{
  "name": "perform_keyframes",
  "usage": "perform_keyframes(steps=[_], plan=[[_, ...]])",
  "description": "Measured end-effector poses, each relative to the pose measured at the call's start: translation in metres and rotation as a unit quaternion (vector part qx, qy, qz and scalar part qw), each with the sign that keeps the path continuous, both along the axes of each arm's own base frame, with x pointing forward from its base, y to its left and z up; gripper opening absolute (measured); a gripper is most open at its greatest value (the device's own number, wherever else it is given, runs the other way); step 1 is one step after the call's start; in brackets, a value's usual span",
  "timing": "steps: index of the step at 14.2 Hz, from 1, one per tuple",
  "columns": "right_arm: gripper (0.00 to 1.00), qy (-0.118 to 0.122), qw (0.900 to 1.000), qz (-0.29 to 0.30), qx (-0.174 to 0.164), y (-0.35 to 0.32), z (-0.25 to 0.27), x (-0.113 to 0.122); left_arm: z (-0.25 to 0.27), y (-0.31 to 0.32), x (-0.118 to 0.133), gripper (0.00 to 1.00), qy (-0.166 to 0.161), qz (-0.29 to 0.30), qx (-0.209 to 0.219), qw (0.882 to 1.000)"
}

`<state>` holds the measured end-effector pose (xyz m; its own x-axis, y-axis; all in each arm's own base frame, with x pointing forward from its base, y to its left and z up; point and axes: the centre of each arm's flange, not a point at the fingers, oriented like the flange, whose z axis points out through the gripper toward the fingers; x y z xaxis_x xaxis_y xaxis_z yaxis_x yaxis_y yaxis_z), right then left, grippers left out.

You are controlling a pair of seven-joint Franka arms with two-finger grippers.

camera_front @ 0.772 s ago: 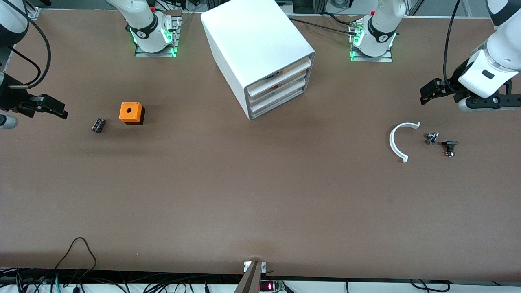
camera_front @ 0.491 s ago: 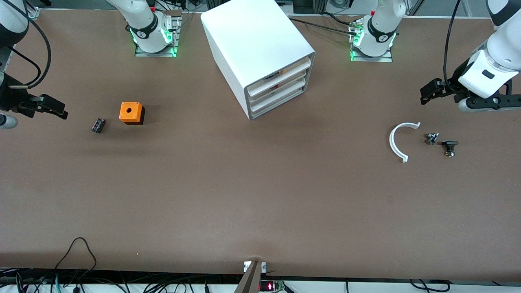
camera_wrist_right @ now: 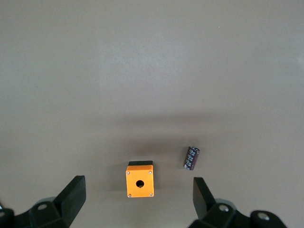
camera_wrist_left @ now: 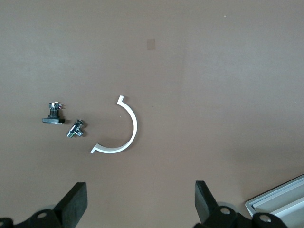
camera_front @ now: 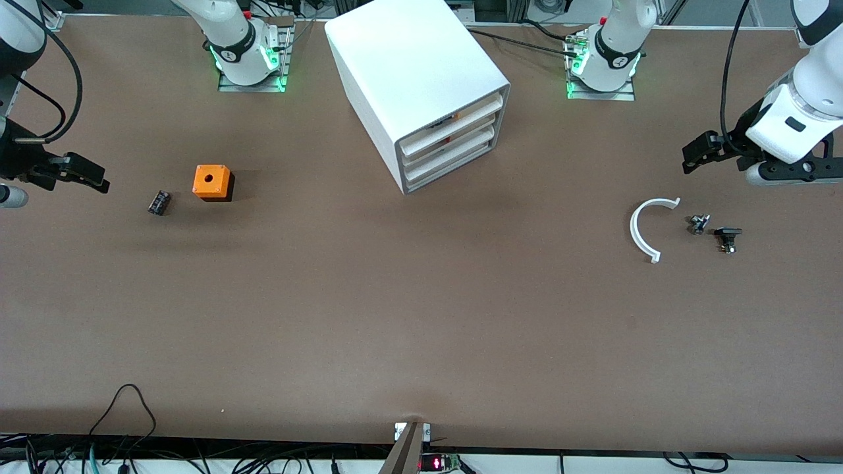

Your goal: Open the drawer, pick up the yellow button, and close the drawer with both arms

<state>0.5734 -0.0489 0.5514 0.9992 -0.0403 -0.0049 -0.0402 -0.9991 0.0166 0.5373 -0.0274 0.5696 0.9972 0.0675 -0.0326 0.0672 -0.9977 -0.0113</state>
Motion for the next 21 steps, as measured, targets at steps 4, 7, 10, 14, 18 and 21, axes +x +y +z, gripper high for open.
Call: perform_keyframes(steps=[4,7,10,14,18,21], plan=[[1.00,0.000,1.000,-0.018,0.000,0.000,0.000,0.000,0.005,0.003,0.012,1.00,-0.005,0.005,-0.013,1.000],[1.00,0.000,1.000,-0.018,0.000,0.000,0.000,0.000,-0.032,-0.005,0.027,1.00,0.037,-0.003,-0.026,0.999],[1.00,0.000,1.000,-0.018,0.000,0.000,0.000,0.000,-0.098,-0.037,0.039,1.00,0.109,-0.033,-0.043,0.993],[1.00,0.000,1.000,-0.018,0.000,0.000,0.000,0.000,-0.202,-0.080,0.034,1.00,0.202,-0.014,-0.180,0.963],[1.00,0.000,1.000,-0.010,0.000,0.008,0.000,0.001,-0.255,-0.135,-0.012,1.00,0.274,-0.030,-0.297,0.914],[1.00,0.000,1.000,-0.004,0.000,0.015,0.000,0.001,-0.270,-0.194,-0.051,1.00,0.315,-0.025,-0.389,0.865]])
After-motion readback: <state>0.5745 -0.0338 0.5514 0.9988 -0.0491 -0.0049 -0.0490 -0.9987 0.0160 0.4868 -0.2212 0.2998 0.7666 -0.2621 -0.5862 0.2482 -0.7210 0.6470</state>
